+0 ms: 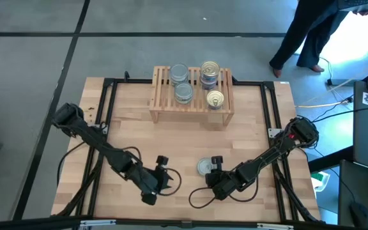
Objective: Stack canned seafood by type on shelf
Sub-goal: Stack the green white tuna can on top of the green white tuna can on the shelf
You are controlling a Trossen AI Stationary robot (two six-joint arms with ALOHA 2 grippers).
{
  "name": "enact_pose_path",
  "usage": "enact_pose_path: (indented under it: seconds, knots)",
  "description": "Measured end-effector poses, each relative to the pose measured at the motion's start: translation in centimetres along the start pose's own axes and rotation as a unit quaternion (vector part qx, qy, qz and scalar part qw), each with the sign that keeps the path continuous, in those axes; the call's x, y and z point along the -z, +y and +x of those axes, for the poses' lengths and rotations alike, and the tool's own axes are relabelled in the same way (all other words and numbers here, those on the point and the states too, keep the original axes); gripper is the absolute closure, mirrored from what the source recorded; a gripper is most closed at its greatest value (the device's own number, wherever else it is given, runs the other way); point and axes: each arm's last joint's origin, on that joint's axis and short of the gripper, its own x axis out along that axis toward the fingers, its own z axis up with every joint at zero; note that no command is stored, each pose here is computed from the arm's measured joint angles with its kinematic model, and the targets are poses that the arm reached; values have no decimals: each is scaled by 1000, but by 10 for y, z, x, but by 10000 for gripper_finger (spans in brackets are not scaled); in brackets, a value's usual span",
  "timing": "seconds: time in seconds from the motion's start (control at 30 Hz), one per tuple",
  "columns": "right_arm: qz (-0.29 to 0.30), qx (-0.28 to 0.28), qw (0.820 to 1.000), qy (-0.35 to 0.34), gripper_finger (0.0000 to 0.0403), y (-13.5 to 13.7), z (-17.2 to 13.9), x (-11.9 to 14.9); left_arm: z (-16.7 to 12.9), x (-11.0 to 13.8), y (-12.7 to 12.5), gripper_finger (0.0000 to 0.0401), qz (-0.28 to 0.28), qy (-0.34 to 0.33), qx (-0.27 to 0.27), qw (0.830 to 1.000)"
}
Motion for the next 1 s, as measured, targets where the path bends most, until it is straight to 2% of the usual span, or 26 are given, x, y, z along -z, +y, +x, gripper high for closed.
enact_pose_path:
  seconds: [0.3,0.53,0.7,1.0]
  knots:
    - [0,-17,1000,5,402,1,-7,-8,50,6,2,270,71,-14,-22,997]
    - [3,-26,1000,1,402,2,-9,-11,78,9,17,267,56,-26,-42,997]
    - [4,-27,1000,-1,402,3,-9,-12,91,14,29,242,43,-14,-55,997]
    - [3,-34,999,1,381,3,-10,-12,93,9,34,231,34,-42,-60,997]
